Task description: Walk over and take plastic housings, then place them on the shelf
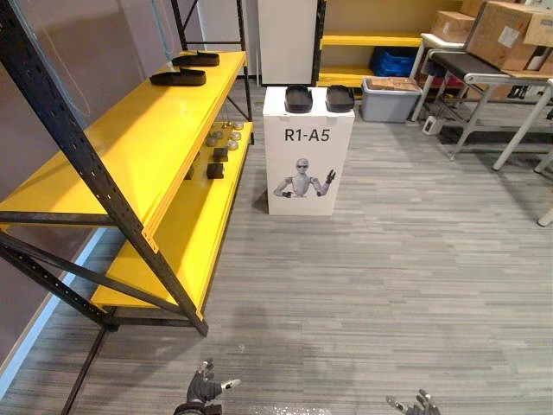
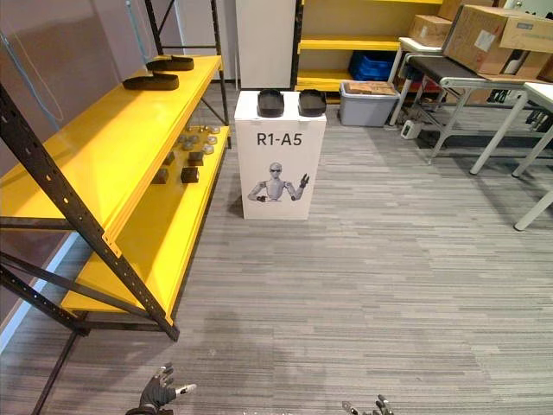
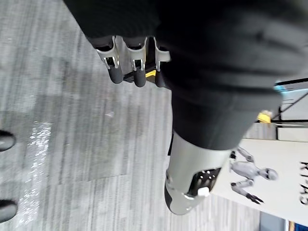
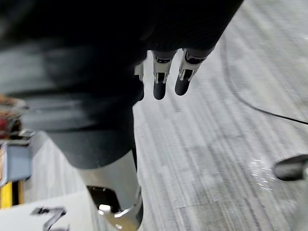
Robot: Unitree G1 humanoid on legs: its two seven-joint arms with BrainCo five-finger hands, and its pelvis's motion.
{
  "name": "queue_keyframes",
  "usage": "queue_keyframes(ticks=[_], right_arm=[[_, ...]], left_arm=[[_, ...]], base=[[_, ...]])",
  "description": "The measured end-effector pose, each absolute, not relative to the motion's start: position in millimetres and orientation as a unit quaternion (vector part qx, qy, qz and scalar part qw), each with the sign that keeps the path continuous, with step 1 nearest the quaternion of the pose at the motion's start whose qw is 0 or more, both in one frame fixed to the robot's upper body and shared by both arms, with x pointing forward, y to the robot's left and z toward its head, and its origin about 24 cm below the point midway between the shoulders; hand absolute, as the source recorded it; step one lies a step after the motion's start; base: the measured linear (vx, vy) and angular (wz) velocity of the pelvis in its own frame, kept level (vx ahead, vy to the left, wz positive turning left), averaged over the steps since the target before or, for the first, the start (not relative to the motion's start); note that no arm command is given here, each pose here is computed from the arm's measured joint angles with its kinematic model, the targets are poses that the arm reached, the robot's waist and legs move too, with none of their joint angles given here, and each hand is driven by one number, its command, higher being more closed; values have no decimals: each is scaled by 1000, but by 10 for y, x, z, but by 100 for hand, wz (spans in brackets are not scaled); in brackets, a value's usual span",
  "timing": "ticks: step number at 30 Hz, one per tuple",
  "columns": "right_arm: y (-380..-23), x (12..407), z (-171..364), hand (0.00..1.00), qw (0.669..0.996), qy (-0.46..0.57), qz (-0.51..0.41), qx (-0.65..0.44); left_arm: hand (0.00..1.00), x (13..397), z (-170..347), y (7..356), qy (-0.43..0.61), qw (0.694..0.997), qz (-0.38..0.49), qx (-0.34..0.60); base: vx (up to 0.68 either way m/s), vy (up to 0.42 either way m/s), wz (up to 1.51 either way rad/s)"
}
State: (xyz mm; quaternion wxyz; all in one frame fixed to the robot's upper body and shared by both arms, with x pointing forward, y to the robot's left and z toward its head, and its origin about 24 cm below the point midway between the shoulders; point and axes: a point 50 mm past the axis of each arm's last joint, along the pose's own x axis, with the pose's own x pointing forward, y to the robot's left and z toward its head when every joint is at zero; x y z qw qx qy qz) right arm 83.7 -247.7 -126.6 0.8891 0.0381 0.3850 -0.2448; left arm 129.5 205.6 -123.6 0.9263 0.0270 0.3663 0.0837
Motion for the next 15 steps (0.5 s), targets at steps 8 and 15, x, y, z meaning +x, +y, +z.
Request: queue_keyframes(ticks=[8,15], right_arm=[[-2495,992,-1195,0,907,367,-205,11],[-2504,1127,-1147,0,916,351,-193,2]], left_arm=[[0,1354,-1173,2060,348,934,75,28],[0,1260,-1165,2159,348,931,110,16]], base=[[25,20,-9],[-3,17,-32]])
